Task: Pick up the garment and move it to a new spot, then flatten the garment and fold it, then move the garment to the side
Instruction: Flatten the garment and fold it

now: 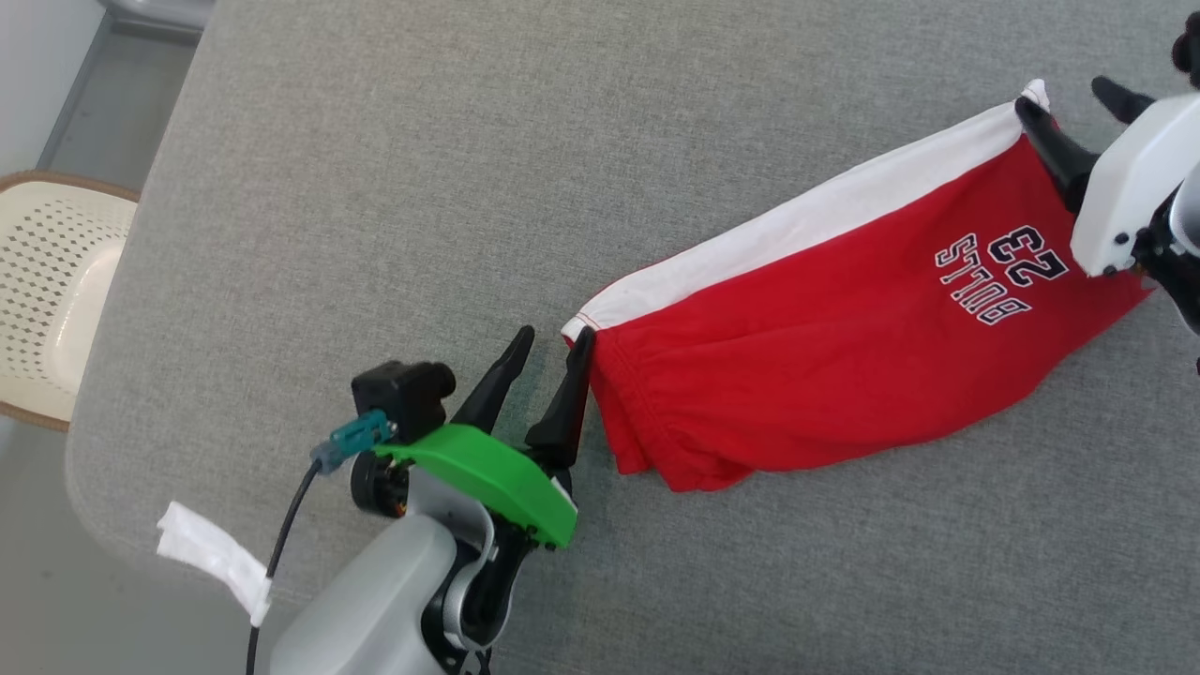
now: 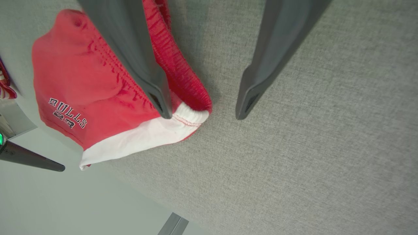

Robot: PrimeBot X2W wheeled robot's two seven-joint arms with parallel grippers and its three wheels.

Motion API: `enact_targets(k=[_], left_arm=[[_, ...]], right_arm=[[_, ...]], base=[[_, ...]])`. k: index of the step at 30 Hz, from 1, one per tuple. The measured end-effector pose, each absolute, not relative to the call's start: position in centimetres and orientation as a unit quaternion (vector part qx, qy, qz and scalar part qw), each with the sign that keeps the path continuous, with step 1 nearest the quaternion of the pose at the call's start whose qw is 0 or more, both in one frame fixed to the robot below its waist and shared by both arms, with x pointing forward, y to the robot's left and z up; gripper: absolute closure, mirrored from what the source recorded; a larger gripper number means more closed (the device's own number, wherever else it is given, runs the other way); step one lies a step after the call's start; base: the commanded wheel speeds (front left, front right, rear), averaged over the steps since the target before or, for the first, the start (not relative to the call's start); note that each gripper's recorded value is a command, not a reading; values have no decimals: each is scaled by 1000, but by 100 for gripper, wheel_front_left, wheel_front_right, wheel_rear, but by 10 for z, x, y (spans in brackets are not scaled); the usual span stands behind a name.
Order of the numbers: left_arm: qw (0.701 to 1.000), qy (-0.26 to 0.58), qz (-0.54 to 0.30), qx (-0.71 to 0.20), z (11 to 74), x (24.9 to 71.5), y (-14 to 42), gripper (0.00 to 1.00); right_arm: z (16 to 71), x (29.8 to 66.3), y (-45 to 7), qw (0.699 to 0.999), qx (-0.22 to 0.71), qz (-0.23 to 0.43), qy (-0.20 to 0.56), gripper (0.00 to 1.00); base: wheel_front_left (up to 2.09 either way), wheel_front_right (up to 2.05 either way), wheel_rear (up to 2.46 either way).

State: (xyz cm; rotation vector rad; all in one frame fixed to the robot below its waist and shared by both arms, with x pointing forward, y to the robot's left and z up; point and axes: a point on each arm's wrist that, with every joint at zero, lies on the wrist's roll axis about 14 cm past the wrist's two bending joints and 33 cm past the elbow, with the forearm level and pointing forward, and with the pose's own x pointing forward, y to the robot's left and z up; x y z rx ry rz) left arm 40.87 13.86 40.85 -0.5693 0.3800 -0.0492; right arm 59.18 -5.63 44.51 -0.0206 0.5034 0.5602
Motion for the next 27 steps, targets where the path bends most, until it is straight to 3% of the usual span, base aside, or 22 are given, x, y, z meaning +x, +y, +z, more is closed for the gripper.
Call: enact_targets(k=[7,22,23,24,27], left_arm=[[957,170,-1,-236,414,382,138,0],[972,89,32,-215,440,378,145,0],[973,89,33,-209,439,376,147,0],[974,89,32,-204,438,374,147,0],[976,95,35,-195,433,365,151,0]], right_arm=[[434,560,-88,906,-130,285,284,0],[371,555,-82,867,-122,275,397,0],[370,554,-79,866,-113,278,400,66],[371,554,-76,869,-100,277,398,100],[371,548,-70,870,-65,279,402,100]], base=[[0,0,0],[0,0,0],[0,0,0],[0,0,0],[0,0,0]])
